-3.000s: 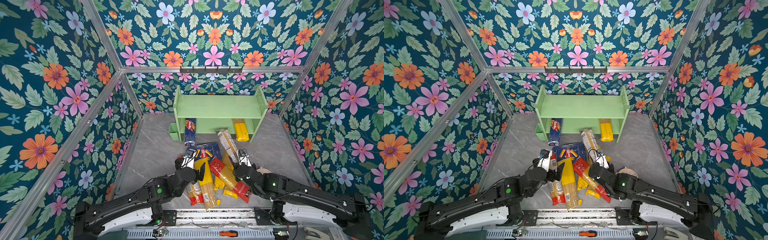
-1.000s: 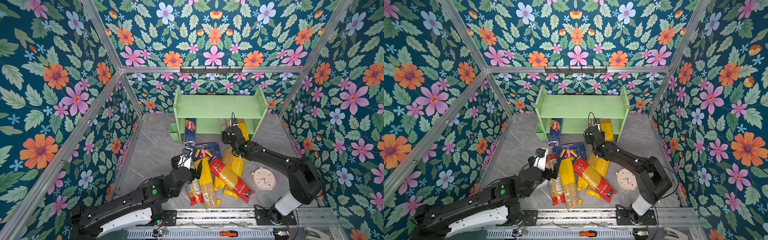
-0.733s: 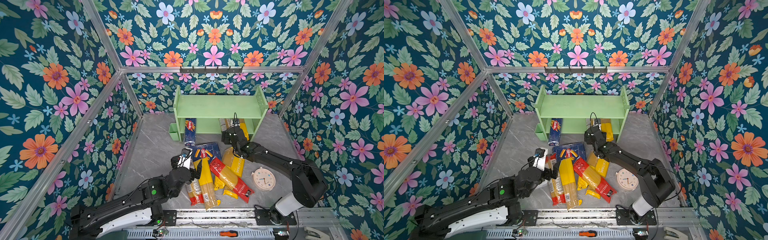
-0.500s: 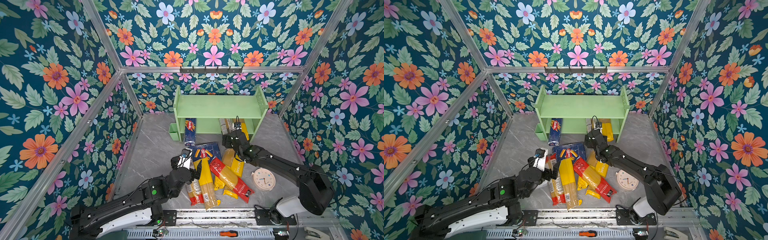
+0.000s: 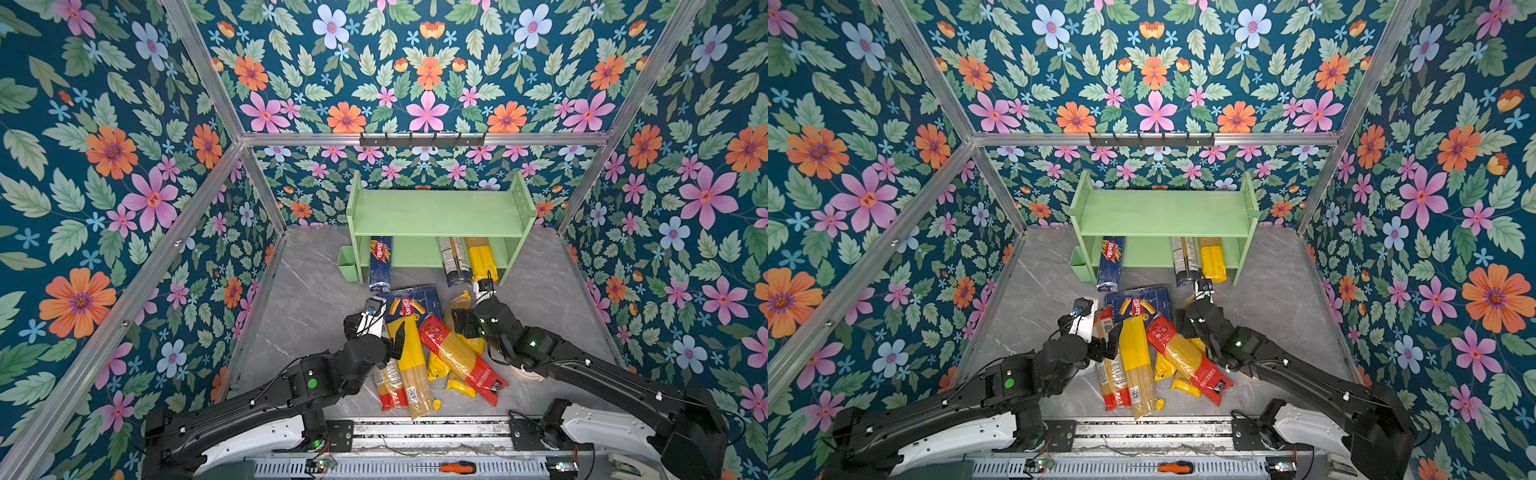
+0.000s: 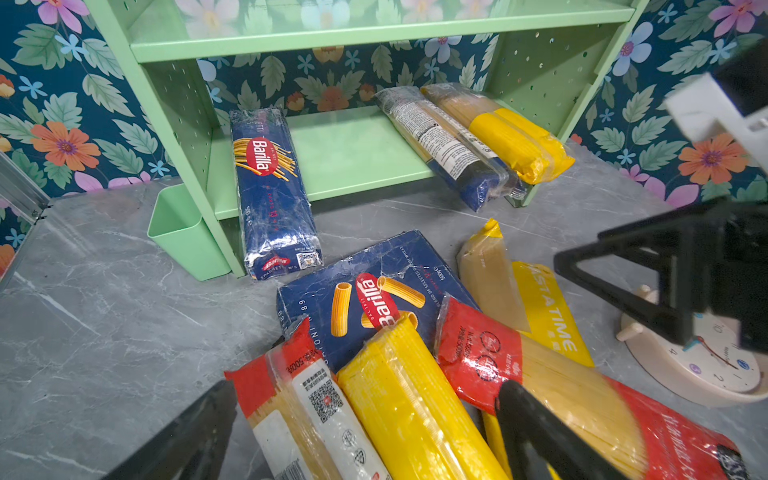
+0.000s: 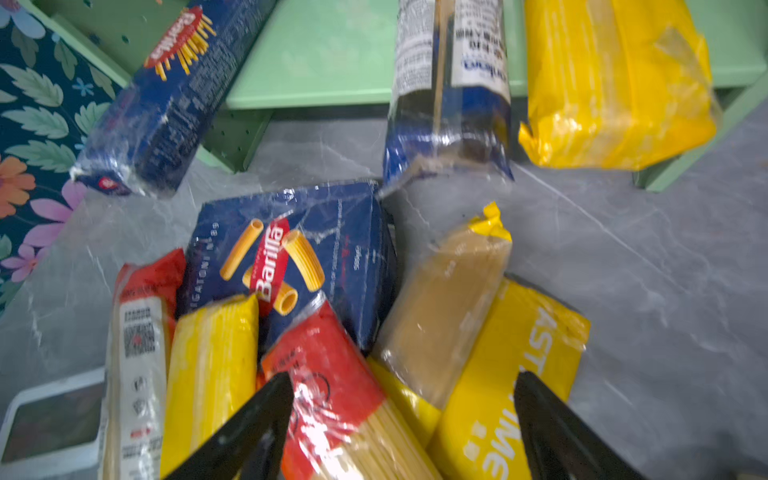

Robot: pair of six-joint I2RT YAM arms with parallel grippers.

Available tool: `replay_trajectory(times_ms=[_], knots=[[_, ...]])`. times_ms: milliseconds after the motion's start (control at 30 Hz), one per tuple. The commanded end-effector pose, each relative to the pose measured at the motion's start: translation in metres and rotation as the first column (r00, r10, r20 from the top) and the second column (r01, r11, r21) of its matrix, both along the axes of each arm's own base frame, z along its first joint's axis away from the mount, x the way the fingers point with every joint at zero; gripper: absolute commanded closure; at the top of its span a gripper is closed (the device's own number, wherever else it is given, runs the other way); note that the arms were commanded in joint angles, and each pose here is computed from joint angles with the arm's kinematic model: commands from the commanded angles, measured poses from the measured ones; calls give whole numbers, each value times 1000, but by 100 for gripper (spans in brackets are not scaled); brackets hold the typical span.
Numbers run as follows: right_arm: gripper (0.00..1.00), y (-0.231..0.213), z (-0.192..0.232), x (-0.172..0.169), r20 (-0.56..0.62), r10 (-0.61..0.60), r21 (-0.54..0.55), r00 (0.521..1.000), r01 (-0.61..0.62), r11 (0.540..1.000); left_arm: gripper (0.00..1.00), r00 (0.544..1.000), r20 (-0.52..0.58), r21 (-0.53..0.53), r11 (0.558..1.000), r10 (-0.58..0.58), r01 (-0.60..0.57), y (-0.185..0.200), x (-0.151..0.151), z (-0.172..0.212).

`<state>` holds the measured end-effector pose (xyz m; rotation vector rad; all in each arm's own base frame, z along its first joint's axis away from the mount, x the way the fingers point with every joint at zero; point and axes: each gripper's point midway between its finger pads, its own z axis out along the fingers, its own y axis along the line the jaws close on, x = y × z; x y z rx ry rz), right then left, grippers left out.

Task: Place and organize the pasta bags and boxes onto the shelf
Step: 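Open the right gripper to release the bag on the lower tier, then move the right gripper back to the pile over the yellow-topped spaghetti bag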

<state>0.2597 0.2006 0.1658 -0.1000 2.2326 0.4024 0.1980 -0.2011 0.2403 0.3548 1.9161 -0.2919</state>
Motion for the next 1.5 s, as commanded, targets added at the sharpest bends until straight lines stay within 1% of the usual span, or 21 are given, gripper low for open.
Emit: replay_trajectory(times_ms=[0, 233, 300, 400, 533, 700, 867, 1033, 1133, 1233, 1300, 1467], knots=[[12, -7, -18, -31, -88, 49, 30, 995, -47, 998, 0, 1000, 8, -15, 1000, 16, -16, -3, 3, 4], [10, -41, -42, -70, -128, 15, 53, 992, -8, 999, 0, 1000, -3, -7, 1000, 4, -4, -25, 9, 5], [10, -47, -45, -79, -135, 18, 70, 991, -8, 998, 0, 1000, -12, -9, 1000, -3, 3, -32, 11, 2], [9, -51, -50, -89, -139, 27, 64, 990, -18, 998, 0, 1000, -28, -3, 1000, -1, 1, -40, 13, -3], [8, -47, -51, -98, -134, 54, 41, 990, -49, 998, 0, 999, -49, 7, 1000, -1, 2, -49, 15, -9], [8, -27, -51, -110, -117, 112, -3, 987, -113, 994, 0, 998, -67, 13, 1000, 12, -11, -50, 15, -11], [7, -4, -50, -122, -100, 154, -74, 983, -162, 984, 0, 996, -76, 15, 999, 48, -47, -37, 14, -11], [4, 23, -49, -133, -73, 196, -120, 978, -204, 972, 0, 993, -76, 23, 996, 90, -89, -14, 10, -7], [3, 42, -54, -141, -77, 223, -119, 972, -231, 966, 0, 990, -77, 26, 993, 120, -119, 5, 6, -1], [2, 59, -61, -148, -80, 231, -142, 970, -240, 960, 0, 985, -82, 21, 988, 152, -151, 24, 2, 6], [1, 72, -68, -153, -87, 237, -167, 968, -249, 954, 0, 982, -86, 18, 985, 170, -169, 36, -1, 11], [1, 106, -80, -167, -79, 244, -242, 967, -256, 936, 0, 980, -100, -1, 985, 174, -175, 51, -7, 20]])
